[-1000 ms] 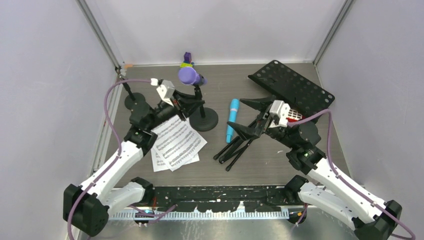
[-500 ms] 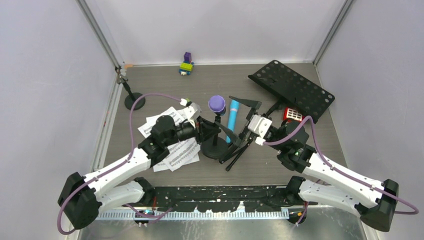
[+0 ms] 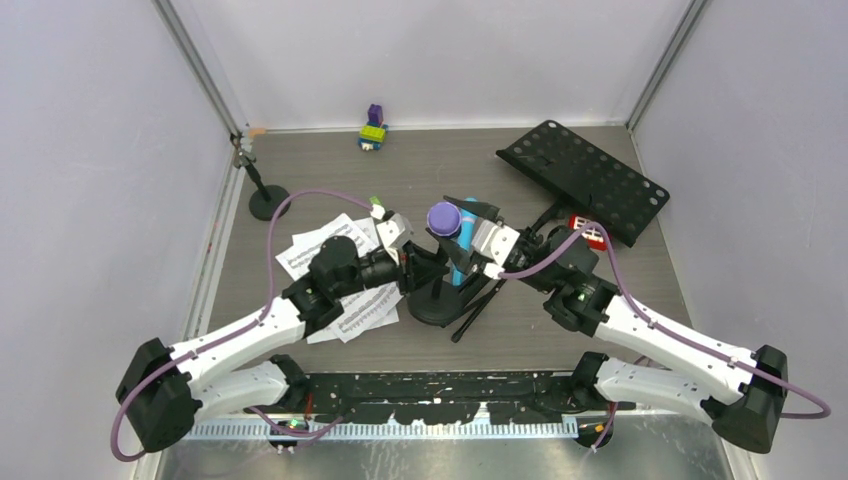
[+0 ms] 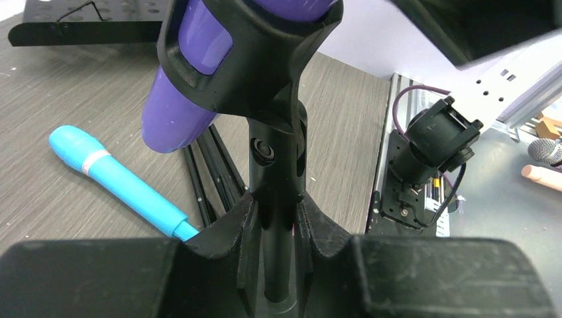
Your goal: Pack up the instrument practice props
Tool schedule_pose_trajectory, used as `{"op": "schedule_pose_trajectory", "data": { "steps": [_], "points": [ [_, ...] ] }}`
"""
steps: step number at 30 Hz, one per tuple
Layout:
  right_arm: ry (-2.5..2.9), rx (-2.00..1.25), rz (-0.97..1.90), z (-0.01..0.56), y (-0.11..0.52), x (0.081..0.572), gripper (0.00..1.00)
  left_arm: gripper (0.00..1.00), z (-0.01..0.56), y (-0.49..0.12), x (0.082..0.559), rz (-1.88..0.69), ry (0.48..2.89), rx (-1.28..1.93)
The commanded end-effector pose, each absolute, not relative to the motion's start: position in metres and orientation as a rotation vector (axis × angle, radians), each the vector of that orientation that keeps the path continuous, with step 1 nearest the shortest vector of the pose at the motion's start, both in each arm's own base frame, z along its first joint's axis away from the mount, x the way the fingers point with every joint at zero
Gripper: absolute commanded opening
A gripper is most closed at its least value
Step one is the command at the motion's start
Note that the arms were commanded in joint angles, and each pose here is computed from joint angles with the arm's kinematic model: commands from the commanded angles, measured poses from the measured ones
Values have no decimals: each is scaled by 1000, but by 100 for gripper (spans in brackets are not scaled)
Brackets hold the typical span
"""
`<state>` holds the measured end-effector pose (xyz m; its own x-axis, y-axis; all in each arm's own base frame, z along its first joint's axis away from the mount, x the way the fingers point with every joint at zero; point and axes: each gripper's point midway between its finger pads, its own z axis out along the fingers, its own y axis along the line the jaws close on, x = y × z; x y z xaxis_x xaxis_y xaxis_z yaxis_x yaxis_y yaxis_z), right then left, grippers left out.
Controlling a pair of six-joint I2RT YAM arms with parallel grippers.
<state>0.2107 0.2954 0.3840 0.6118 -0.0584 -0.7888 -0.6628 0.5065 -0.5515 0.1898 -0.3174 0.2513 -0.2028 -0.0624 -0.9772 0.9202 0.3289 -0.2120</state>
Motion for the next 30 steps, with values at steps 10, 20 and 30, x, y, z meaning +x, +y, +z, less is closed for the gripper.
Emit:
{"op": "schedule_pose_trajectory", "data": {
  "steps": [10, 20, 30],
  "points": [
    [788, -1009, 474, 414, 303, 199, 2, 18, 296, -316, 182, -1123, 1293, 804],
    [832, -848, 539, 436, 295, 204, 1, 69, 310, -322, 191, -1138, 1213, 726],
    [852, -728, 579, 453, 285, 207, 1, 69, 299, -335, 198, -1154, 1234, 699]
  ]
}}
